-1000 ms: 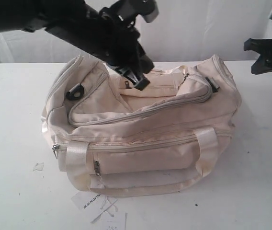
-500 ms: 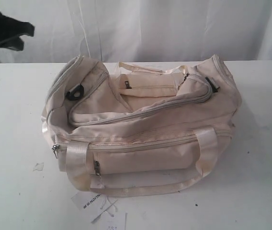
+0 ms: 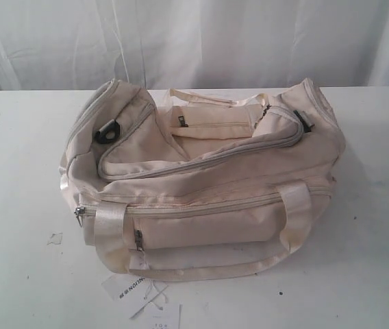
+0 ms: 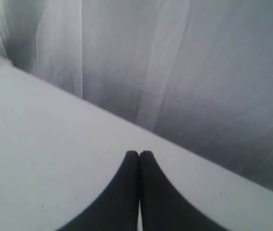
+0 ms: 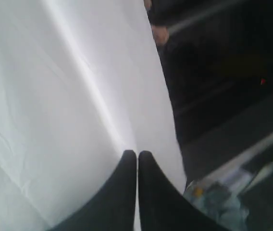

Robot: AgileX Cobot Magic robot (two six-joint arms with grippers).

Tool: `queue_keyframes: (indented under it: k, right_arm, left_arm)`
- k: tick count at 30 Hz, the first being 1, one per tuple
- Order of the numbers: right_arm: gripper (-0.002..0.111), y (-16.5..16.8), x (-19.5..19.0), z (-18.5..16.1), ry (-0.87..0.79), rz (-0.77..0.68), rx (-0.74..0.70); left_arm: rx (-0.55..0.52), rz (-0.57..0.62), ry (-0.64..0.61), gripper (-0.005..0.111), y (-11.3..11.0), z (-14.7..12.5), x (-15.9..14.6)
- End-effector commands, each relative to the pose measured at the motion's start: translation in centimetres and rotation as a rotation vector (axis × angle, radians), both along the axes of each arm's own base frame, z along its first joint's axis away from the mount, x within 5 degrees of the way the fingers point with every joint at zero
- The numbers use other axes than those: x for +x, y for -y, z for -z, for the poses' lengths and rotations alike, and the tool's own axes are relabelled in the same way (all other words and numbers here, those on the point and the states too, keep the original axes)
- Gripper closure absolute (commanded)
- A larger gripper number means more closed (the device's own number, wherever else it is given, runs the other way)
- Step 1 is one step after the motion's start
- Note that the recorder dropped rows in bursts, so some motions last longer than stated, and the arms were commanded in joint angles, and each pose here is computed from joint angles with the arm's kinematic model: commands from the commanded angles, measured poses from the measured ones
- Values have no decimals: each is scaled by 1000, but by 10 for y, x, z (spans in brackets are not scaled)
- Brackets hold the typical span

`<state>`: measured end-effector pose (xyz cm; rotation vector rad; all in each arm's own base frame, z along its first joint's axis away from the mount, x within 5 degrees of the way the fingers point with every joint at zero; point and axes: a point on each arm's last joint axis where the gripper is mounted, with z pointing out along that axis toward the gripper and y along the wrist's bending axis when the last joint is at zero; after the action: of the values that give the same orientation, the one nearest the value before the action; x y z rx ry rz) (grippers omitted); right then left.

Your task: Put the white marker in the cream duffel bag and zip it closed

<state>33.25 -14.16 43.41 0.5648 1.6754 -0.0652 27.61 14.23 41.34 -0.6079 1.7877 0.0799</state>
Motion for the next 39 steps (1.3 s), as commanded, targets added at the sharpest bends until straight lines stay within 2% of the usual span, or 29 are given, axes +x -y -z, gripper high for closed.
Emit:
queue_keyframes:
  k: [1, 4, 7, 12, 18, 22, 26, 30, 32, 36, 39]
  right_arm:
    - [107, -16, -36, -23, 60, -15, -318]
    - [107, -30, -67, -18, 109, -1, -331]
    - [107, -51, -98, -7, 192, -5, -382]
    - [107, -71, -141, 25, 272, 3, -434]
    - [107, -89, -187, 53, 204, -27, -399]
    - [107, -106, -232, 58, 229, -39, -408]
    - [107, -121, -267, 65, 227, -62, -401]
    - [107, -127, -281, 81, 160, -90, -377]
    - [107, -126, -278, 93, 140, -92, -366]
    - [107, -120, -264, 121, 137, -79, -332]
    - [107, -116, -256, 136, 146, -63, -298]
  left_arm:
    - [94, -10, 145, 107, 16, -34, -27]
    - [149, 20, 202, 107, 39, -45, -52]
    - [237, 94, 186, 107, 66, -40, -79]
    - [411, 203, 91, 107, 94, 10, -111]
    - [347, 213, 90, 107, 111, 52, -158]
    - [406, 253, 92, 107, 127, 59, -198]
    - [420, 293, 76, 107, 138, 64, -223]
    - [391, 316, 28, 107, 141, 75, -226]
    - [344, 288, 50, 107, 137, 86, -220]
    - [184, 206, 78, 107, 128, 128, -204]
    - [86, 205, 12, 107, 128, 160, -201]
